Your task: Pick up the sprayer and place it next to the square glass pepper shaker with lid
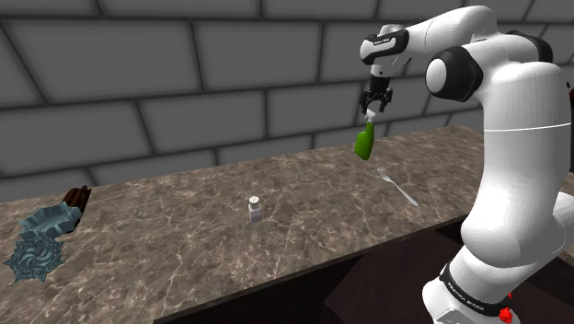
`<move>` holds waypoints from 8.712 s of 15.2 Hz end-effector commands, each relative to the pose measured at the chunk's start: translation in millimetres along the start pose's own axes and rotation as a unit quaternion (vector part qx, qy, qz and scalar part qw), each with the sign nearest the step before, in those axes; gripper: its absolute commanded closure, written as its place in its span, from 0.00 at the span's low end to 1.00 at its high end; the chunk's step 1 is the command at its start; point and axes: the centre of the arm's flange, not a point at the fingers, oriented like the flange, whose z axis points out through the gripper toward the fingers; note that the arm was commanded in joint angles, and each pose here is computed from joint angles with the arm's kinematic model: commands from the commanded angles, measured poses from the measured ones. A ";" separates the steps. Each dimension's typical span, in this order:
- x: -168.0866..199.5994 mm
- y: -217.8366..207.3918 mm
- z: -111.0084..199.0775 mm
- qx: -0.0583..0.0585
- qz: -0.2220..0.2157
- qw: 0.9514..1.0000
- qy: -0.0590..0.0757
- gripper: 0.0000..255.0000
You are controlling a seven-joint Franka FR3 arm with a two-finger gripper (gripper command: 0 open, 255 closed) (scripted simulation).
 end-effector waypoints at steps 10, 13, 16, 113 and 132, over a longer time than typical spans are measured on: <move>0.1 0.9 23.1 0.000 0.000 1.000 0.000 0.00; 0.1 0.9 23.1 0.000 0.000 1.000 0.000 1.00; 0.1 0.9 23.1 0.000 0.000 1.000 0.000 1.00; -110.2 -540.4 -35.7 0.000 0.000 1.000 0.000 1.00; -108.7 -540.1 17.5 0.000 0.000 1.000 0.000 0.00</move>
